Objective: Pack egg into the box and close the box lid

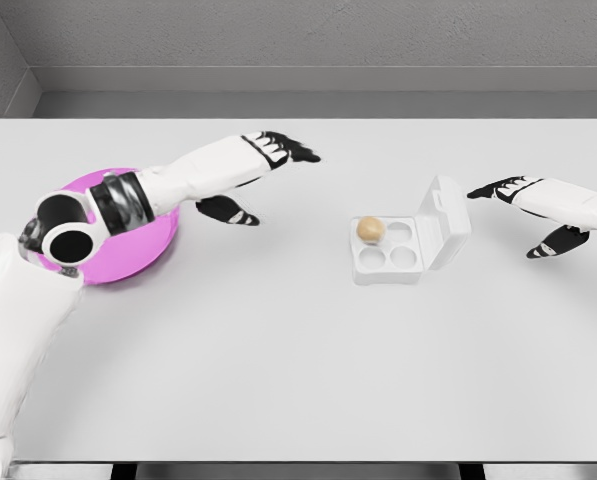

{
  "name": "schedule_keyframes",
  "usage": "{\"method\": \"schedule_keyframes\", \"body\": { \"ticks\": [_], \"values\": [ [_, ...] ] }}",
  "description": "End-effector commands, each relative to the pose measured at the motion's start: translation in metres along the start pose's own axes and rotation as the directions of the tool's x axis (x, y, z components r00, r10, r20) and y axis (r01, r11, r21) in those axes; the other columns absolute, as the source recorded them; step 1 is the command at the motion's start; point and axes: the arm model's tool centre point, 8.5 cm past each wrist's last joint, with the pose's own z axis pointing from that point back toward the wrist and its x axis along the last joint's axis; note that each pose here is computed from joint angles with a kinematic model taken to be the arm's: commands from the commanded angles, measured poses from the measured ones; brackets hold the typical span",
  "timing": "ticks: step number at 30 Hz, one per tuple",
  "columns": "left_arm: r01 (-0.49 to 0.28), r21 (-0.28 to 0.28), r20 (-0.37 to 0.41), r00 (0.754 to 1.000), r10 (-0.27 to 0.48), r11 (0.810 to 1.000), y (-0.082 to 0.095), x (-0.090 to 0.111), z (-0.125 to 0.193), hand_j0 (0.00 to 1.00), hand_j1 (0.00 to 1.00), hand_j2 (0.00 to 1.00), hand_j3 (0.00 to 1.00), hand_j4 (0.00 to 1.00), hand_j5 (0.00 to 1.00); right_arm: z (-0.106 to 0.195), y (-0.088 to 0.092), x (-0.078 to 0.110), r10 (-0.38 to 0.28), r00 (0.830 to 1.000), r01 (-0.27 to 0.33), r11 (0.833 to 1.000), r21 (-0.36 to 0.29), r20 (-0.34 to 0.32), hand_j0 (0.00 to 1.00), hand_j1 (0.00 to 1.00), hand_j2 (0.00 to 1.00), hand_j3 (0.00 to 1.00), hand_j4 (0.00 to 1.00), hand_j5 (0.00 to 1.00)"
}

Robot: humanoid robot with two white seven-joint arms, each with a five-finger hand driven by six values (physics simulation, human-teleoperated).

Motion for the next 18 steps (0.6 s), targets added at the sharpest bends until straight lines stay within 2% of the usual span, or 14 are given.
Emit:
{"method": "schedule_keyframes", "body": {
  "ticks": [1, 2, 4, 6, 7, 9, 10, 12, 13, 14, 18],
  "values": [
    [0.086, 0.124, 0.035, 0.995, -0.091, 0.989, 0.058, 0.002, 0.056, 1.0, 1.0, 1.0, 1.0, 1.0, 1.0, 0.0, -0.001, 0.0, -0.005, 1.0, 0.005, 1.0, -0.004, 0.0, 1.0, 1.0, 1.0, 1.0, 1.0, 1.0],
    [0.028, 0.194, 0.019, 0.999, -0.033, 0.981, 0.061, -0.005, 0.078, 1.0, 1.0, 1.0, 1.0, 1.0, 1.0, 0.0, 0.0, 0.0, -0.006, 1.0, 0.006, 1.0, -0.005, 0.001, 1.0, 1.0, 1.0, 1.0, 1.0, 1.0],
    [-0.051, 0.258, -0.013, 0.998, 0.056, 0.965, 0.063, -0.019, 0.124, 1.0, 1.0, 1.0, 1.0, 1.0, 1.0, 0.0, -0.001, 0.0, -0.005, 1.0, 0.005, 1.0, -0.004, 0.0, 1.0, 1.0, 1.0, 1.0, 1.0, 1.0],
    [-0.123, 0.267, -0.104, 0.982, 0.156, 0.956, 0.041, -0.044, 0.158, 1.0, 1.0, 1.0, 1.0, 1.0, 1.0, 0.0, -0.001, 0.0, -0.004, 1.0, 0.004, 1.0, -0.004, 0.001, 1.0, 1.0, 1.0, 1.0, 1.0, 1.0],
    [-0.168, 0.283, -0.164, 0.962, 0.22, 0.944, 0.028, -0.064, 0.174, 1.0, 1.0, 1.0, 1.0, 1.0, 1.0, 0.0, -0.001, 0.0, -0.004, 1.0, 0.004, 1.0, -0.004, 0.001, 1.0, 1.0, 1.0, 1.0, 1.0, 1.0],
    [-0.225, 0.291, -0.212, 0.932, 0.292, 0.93, 0.007, -0.082, 0.184, 1.0, 1.0, 1.0, 1.0, 1.0, 1.0, -0.001, 0.002, 0.001, -0.006, 1.0, 0.006, 1.0, 0.002, 0.005, 1.0, 1.0, 1.0, 1.0, 1.0, 1.0],
    [-0.247, 0.279, -0.235, 0.919, 0.315, 0.928, -0.006, -0.086, 0.188, 1.0, 1.0, 1.0, 1.0, 1.0, 1.0, -0.004, 0.005, 0.003, -0.009, 1.0, 0.008, 1.0, 0.012, 0.011, 1.0, 1.0, 1.0, 1.0, 1.0, 1.0],
    [-0.251, 0.264, -0.24, 0.918, 0.315, 0.931, -0.01, -0.084, 0.189, 1.0, 1.0, 1.0, 1.0, 1.0, 1.0, -0.006, 0.009, 0.005, -0.008, 1.0, 0.008, 1.0, 0.024, 0.018, 1.0, 1.0, 1.0, 1.0, 1.0, 1.0],
    [-0.246, 0.243, -0.255, 0.917, 0.307, 0.938, -0.016, -0.084, 0.188, 1.0, 1.0, 1.0, 1.0, 1.0, 1.0, -0.01, 0.006, 0.015, 0.017, 0.999, -0.018, 0.999, 0.026, 0.046, 1.0, 1.0, 1.0, 1.0, 1.0, 1.0],
    [-0.247, 0.24, -0.258, 0.916, 0.307, 0.939, -0.018, -0.084, 0.189, 1.0, 1.0, 1.0, 1.0, 1.0, 1.0, -0.012, 0.01, 0.022, 0.023, 0.998, -0.025, 0.999, 0.032, 0.063, 1.0, 1.0, 1.0, 1.0, 1.0, 1.0],
    [-0.243, 0.231, -0.263, 0.917, 0.301, 0.942, -0.019, -0.084, 0.187, 1.0, 1.0, 1.0, 1.0, 1.0, 1.0, -0.015, 0.004, 0.04, 0.056, 0.992, -0.058, 0.998, 0.015, 0.111, 1.0, 1.0, 1.0, 1.0, 1.0, 1.0]
  ]
}}
